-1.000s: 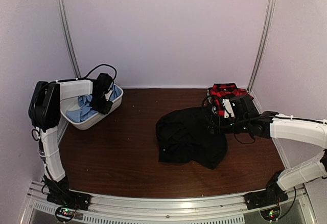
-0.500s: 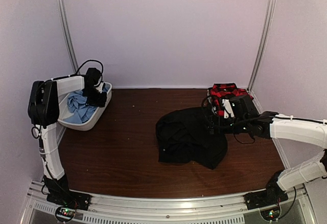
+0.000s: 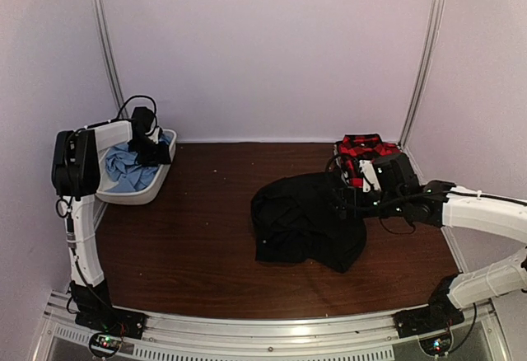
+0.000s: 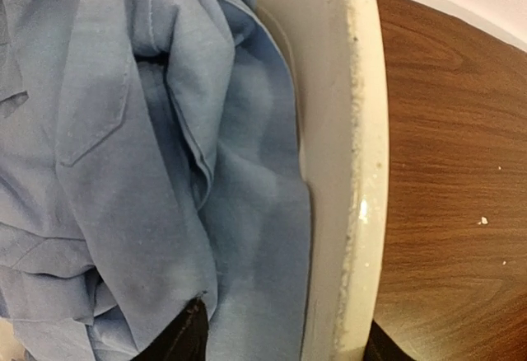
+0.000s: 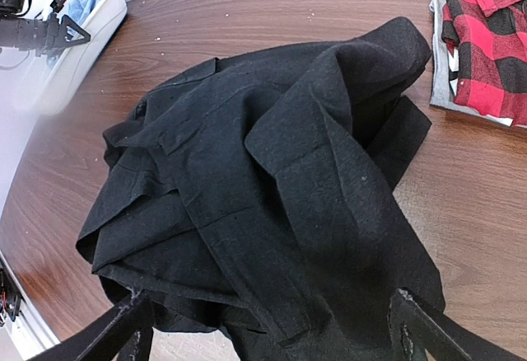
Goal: Fold and stack the long sleeve shirts
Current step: Move the crumpled shirt to the corner of the board, then pick up the crumpled shirt from the center of the board.
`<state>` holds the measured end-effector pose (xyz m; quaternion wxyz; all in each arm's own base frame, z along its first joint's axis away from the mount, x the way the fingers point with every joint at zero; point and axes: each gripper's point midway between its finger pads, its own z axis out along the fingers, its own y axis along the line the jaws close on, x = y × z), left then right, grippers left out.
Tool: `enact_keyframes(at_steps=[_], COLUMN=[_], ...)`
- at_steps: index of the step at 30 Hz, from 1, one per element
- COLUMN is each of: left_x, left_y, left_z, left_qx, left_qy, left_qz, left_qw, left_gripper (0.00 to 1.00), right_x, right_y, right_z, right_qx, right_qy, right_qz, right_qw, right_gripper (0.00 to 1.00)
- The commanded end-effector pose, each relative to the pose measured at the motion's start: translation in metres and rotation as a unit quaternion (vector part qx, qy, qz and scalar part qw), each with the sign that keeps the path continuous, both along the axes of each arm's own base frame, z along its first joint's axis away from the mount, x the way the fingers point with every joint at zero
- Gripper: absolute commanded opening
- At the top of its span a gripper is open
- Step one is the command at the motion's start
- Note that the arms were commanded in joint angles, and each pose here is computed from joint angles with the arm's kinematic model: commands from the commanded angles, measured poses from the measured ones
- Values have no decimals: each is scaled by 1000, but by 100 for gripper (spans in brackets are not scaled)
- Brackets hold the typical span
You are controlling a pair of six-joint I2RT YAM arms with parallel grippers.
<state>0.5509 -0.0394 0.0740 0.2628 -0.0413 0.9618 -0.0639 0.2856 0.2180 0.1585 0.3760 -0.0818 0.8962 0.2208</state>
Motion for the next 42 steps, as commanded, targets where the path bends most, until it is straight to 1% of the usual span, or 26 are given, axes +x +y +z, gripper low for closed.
enact_keyframes(at_steps=[1,3,4,9,11,13,15,16,19,22,26,30,34,38,42], left_x=[15,8,4,-28,-45,-64,-85,-98,-129,-152,-177,-194,-203,-202,-193], left_y=[7,-1,-6,-39,-66,-100,-137,-163,-218,-264,-308,-333,-342,-347,-349], left_z=[72,98,113,161,170,169,163,160,139,109,74,60,47,34,24], left_qx=[-35,-53,-58,-64,-85,-107,-129,-141,-159,-154,-138,-121,-106,-96,-80], left_qy=[-90,-122,-139,-200,-212,-216,-217,-214,-199,-171,-145,-144,-138,-131,-131], left_qz=[4,-9,-16,-56,-90,-130,-178,-210,-280,-332,-390,-428,-445,-449,-443], left_qw=[995,991,988,976,969,962,951,943,926,915,899,884,879,879,883], left_gripper=[61,70,72,79,79,79,79,79,79,79,79,79,78,69,60], right_x=[-3,-5,-6,-18,-21,-20,-19,-19,-17,-17,-25,-36,-46,-48,-48], right_y=[-13,-11,-10,24,34,40,45,47,49,40,25,16,15,18,21], right_z=[3,5,5,4,-1,-7,-11,-13,-23,-34,-48,-62,-79,-90,-94], right_qx=[-32,-38,-39,-40,-47,-55,-59,-61,-78,-101,-121,-125,-118,-116,-119], right_qy=[-10,-14,-13,-21,-19,-14,-10,-8,3,16,35,52,68,76,78], right_qz=[-22,-18,-14,38,48,48,50,52,46,29,11,5,7,8,11], right_qw=[999,999,999,998,998,997,997,997,996,994,992,991,991,990,990], right_gripper=[100,100,100,100,100,99,97,97,95,94,94,93,91,90,90])
